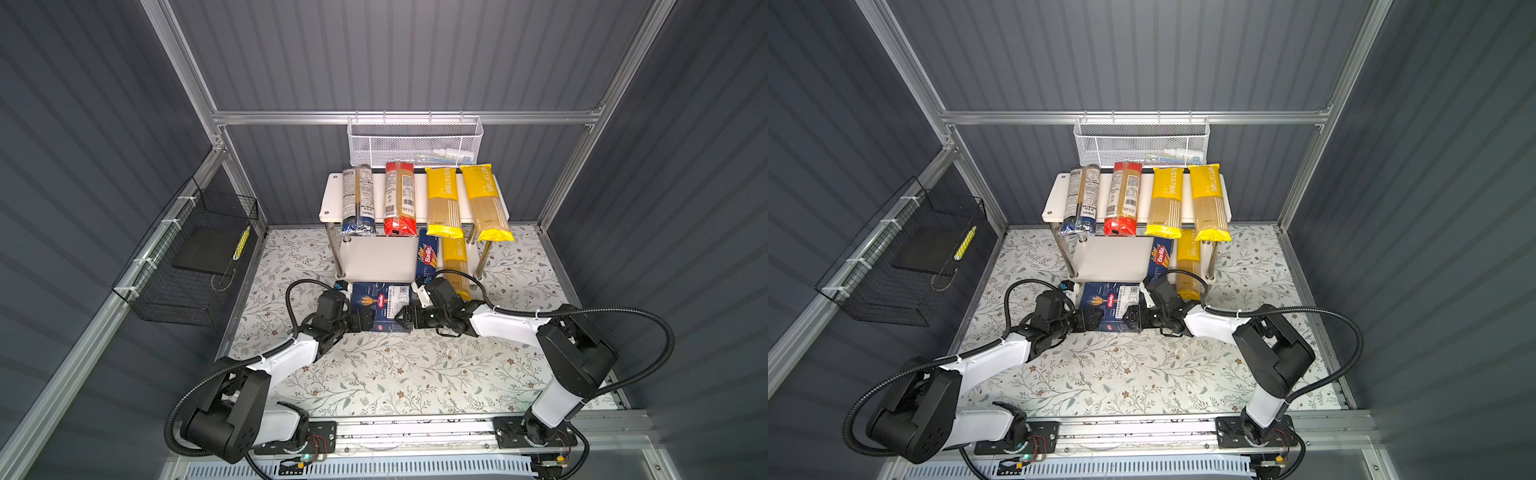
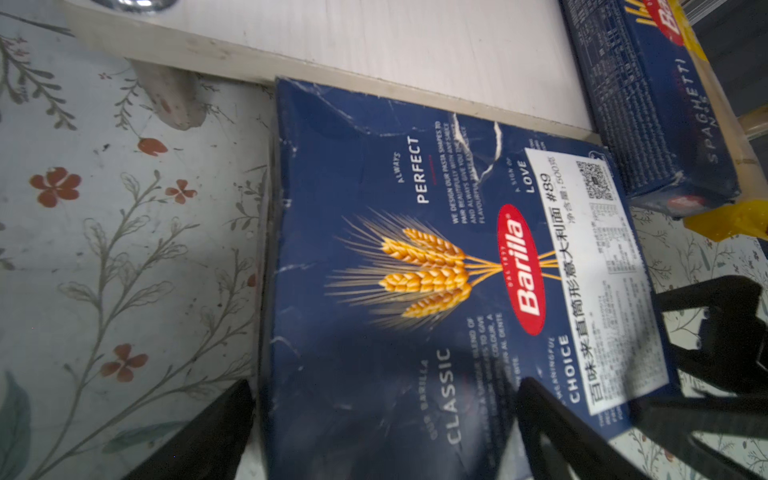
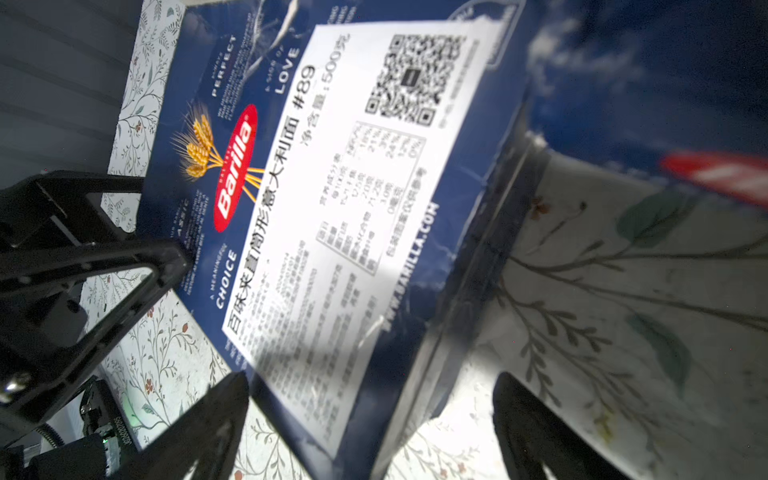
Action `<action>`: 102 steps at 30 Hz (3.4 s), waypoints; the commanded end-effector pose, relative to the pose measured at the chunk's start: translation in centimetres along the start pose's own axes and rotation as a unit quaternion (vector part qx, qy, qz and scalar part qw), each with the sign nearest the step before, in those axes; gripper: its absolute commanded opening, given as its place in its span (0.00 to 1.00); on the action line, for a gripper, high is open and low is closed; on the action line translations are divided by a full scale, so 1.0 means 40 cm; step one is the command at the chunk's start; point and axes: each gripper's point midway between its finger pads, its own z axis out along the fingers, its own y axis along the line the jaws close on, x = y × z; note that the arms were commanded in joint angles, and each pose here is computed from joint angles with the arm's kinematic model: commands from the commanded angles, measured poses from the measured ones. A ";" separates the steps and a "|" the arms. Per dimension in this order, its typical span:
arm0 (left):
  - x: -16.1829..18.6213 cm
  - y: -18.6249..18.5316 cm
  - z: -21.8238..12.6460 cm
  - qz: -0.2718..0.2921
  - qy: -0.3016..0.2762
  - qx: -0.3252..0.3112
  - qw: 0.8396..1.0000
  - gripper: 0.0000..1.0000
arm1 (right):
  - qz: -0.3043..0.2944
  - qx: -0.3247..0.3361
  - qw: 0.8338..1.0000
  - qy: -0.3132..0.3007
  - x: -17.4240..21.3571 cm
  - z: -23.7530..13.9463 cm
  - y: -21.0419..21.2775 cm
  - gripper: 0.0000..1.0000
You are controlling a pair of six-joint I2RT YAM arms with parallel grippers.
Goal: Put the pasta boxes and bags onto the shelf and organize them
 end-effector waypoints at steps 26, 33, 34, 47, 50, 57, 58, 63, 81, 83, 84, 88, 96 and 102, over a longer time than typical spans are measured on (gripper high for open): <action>-0.047 -0.218 -0.056 0.011 -0.034 0.209 0.977 0.99 | -0.036 -0.141 0.989 -0.018 -0.087 0.004 0.233 0.89; -0.053 -0.247 -0.075 0.010 -0.033 0.228 0.973 0.99 | -0.057 -0.150 0.986 -0.038 -0.126 -0.039 0.279 0.89; -0.056 -0.249 -0.078 0.010 -0.034 0.229 0.973 0.99 | -0.059 -0.150 0.986 -0.040 -0.131 -0.046 0.284 0.89; -0.144 -0.300 -0.154 0.035 -0.066 0.238 0.968 0.99 | -0.081 -0.175 0.979 -0.067 -0.177 -0.107 0.354 0.88; -0.147 -0.304 -0.157 0.035 -0.070 0.242 0.967 0.99 | -0.090 -0.178 0.977 -0.075 -0.187 -0.118 0.371 0.89; -0.166 -0.316 -0.167 0.040 -0.082 0.248 0.964 0.99 | -0.106 -0.184 0.972 -0.100 -0.226 -0.150 0.403 0.88; -0.170 -0.317 -0.169 0.042 -0.084 0.249 0.964 0.99 | -0.107 -0.185 0.972 -0.101 -0.230 -0.152 0.406 0.89; -0.189 -0.330 -0.180 0.052 -0.091 0.252 0.962 0.99 | -0.116 -0.190 0.969 -0.111 -0.254 -0.163 0.426 0.88; -0.256 -0.357 -0.163 0.094 -0.113 0.248 0.958 0.99 | -0.146 -0.152 0.964 -0.162 -0.326 -0.175 0.427 0.88; -0.264 -0.362 -0.159 0.098 -0.116 0.250 0.956 0.99 | -0.147 -0.150 0.964 -0.165 -0.333 -0.172 0.427 0.88; -0.266 -0.362 -0.158 0.099 -0.118 0.249 0.956 0.99 | -0.148 -0.149 0.963 -0.167 -0.335 -0.171 0.426 0.88; -0.276 -0.362 -0.149 0.109 -0.123 0.245 0.956 0.99 | -0.147 -0.146 0.963 -0.173 -0.346 -0.165 0.421 0.88; -0.314 -0.383 -0.178 0.118 -0.147 0.252 0.949 0.99 | -0.154 -0.148 0.959 -0.187 -0.359 -0.180 0.427 0.88; -0.328 -0.391 -0.187 0.123 -0.161 0.256 0.945 0.99 | -0.157 -0.156 0.955 -0.198 -0.369 -0.197 0.441 0.88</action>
